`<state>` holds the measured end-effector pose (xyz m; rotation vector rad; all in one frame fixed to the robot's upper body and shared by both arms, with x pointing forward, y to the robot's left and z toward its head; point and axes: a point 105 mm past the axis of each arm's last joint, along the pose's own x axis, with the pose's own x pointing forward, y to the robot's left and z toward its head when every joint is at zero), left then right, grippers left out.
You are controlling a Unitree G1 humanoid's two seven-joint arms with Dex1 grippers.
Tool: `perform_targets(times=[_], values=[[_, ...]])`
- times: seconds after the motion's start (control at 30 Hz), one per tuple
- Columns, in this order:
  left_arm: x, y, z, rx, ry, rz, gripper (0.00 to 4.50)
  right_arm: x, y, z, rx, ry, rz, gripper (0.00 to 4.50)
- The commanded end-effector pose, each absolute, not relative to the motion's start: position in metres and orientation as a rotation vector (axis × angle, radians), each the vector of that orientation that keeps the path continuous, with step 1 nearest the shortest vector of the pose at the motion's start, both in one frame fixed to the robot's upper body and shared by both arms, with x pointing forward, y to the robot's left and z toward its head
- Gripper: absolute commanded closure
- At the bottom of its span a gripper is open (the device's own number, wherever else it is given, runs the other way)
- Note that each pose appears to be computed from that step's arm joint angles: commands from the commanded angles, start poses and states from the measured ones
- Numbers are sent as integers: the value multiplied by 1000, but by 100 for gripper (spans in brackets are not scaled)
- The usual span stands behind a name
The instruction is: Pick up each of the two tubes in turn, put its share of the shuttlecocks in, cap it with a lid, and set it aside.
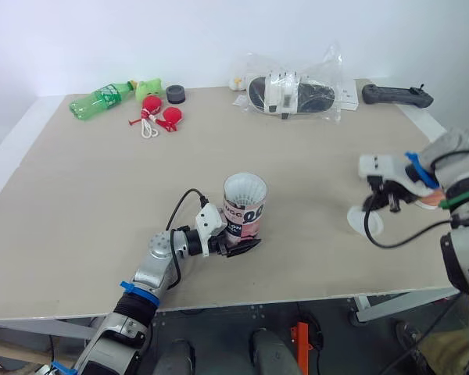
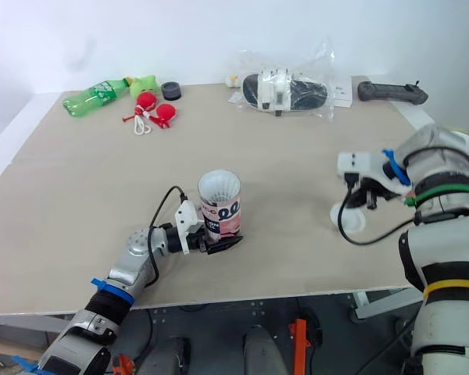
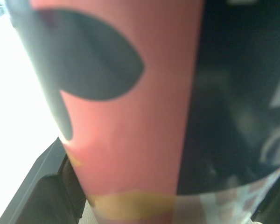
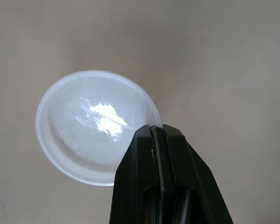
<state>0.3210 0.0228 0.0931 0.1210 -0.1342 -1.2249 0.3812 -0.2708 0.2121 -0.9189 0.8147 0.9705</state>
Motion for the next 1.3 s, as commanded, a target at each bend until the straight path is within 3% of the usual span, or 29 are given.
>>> perform_targets(times=[0.03,0.17,0.57,0.9,1.3], values=[[319,22,91,114,-127,-1228,83,387,-222,280,-868,529,1059,444],[319,21,90,111,-125,-1228,83,369,-164,332,-721,300,1232,444],[320,20,90,116,-121,-1233,83,339,-88,356,-673,328,1468,444],[318,17,86,115,-107,-1241,83,322,-54,339,-820,396,1588,444],[320,15,87,112,-109,-1247,83,328,-42,319,-1006,464,1588,444]])
